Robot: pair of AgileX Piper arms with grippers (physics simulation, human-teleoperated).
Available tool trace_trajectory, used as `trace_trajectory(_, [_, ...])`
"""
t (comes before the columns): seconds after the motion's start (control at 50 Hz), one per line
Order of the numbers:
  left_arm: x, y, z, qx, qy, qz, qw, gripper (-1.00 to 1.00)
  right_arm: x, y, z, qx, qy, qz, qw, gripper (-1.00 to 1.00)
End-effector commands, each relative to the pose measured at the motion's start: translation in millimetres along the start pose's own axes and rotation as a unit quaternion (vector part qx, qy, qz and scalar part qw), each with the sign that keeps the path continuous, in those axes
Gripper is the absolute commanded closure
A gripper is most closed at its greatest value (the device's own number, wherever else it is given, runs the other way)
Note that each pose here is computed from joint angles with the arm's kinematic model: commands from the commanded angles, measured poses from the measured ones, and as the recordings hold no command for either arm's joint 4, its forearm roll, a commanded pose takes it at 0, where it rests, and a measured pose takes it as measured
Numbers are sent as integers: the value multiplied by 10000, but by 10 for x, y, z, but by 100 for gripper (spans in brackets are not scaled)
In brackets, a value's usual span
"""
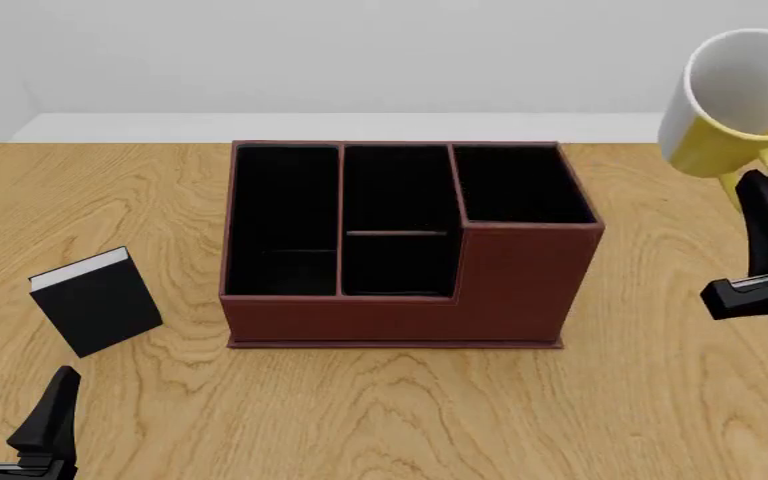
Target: Pick up the yellow and white mug and place it to the right of the caddy.
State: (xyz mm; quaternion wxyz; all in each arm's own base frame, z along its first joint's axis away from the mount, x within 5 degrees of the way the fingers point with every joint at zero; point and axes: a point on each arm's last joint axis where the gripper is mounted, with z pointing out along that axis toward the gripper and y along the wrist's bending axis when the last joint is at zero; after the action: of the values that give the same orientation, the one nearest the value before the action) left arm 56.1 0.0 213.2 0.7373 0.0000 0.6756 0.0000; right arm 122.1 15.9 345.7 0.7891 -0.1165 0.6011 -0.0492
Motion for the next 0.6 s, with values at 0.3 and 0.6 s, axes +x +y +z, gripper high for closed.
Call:
trace_trajectory(0.3, [0, 0, 0, 0, 0, 0, 10000, -100, 419, 2, 163, 245, 445, 189, 9985, 100])
trace_trajectory(0.6, [0, 0, 0, 0, 0, 0, 10000, -100, 543, 11, 150, 287, 582, 241, 9976, 100])
